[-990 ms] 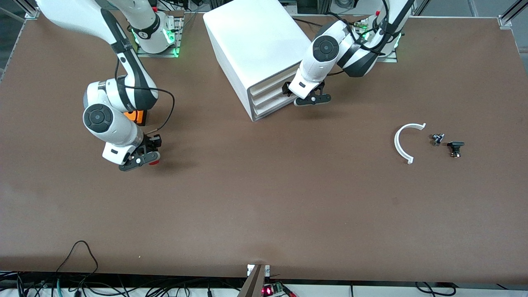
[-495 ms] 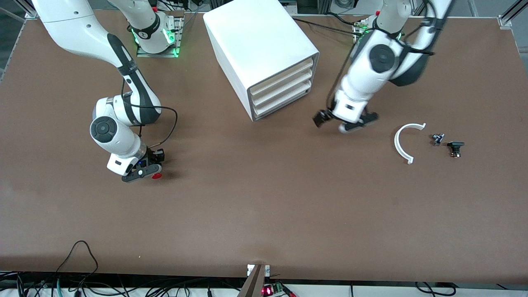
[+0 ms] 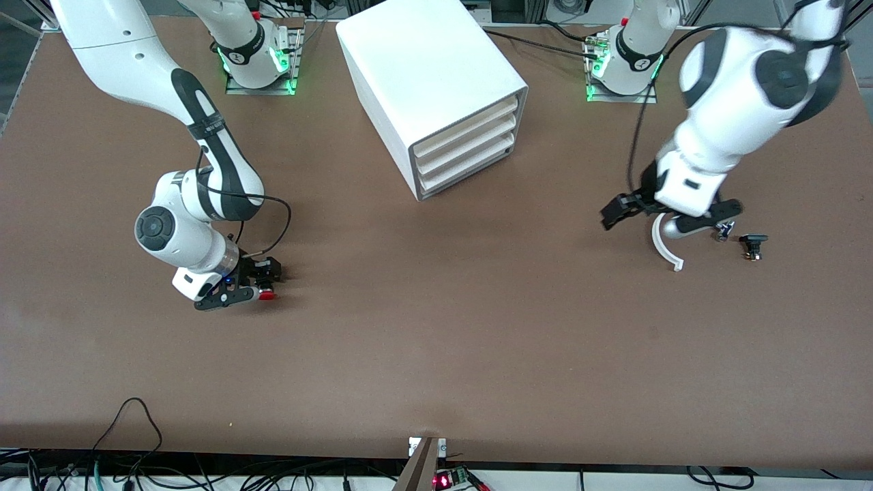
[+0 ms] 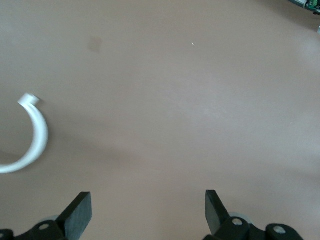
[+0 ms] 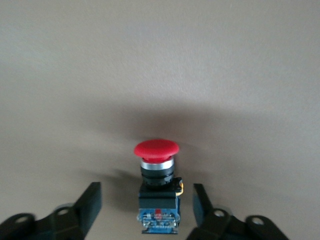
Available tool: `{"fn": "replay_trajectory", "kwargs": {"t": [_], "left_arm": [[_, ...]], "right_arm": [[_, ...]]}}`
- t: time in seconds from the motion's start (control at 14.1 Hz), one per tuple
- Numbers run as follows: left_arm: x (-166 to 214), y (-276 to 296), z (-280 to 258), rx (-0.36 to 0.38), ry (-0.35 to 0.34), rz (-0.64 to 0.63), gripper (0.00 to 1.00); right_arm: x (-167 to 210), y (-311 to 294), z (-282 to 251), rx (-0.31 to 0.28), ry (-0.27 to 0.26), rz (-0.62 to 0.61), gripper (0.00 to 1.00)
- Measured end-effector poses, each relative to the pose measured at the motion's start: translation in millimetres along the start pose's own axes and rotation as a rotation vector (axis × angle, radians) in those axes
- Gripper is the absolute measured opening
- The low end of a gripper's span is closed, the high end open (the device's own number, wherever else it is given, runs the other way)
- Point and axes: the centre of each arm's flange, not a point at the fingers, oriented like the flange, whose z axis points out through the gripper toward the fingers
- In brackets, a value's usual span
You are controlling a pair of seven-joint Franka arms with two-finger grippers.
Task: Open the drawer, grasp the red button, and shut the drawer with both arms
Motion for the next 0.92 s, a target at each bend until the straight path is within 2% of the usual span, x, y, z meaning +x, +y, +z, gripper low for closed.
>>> {"fn": "replay_trajectory", "kwargs": {"t": [0.07, 0.14, 0.28, 0.49, 0.71, 0.92], "left_arm": [[9, -18, -21, 0.007, -0.001, 0.047, 1.00], [14, -34, -42, 0.013, -0.002, 0.096, 1.00], [9, -52, -79, 0.063, 0.018, 0.179, 1.00], [-9, -56, -120, 0.164, 0.042, 0.227, 1.00], [-15, -62, -136, 0.191, 0.010, 0.219, 1.00], [-6, -79, -133, 0.196, -0.007, 0.185, 1.00]], "right_arm": [[5, -2, -14, 0.005, -0.007, -0.001, 0.96], [9, -3, -30, 0.008, -0.012, -0.004, 1.00], [15, -7, -67, 0.014, -0.026, -0.010, 1.00], [16, -8, -119, 0.015, -0.027, -0.011, 1.00], [8, -5, -169, 0.007, -0.043, 0.021, 1.00], [-4, 1, -230, -0.065, -0.087, 0.164, 1.00]]}}
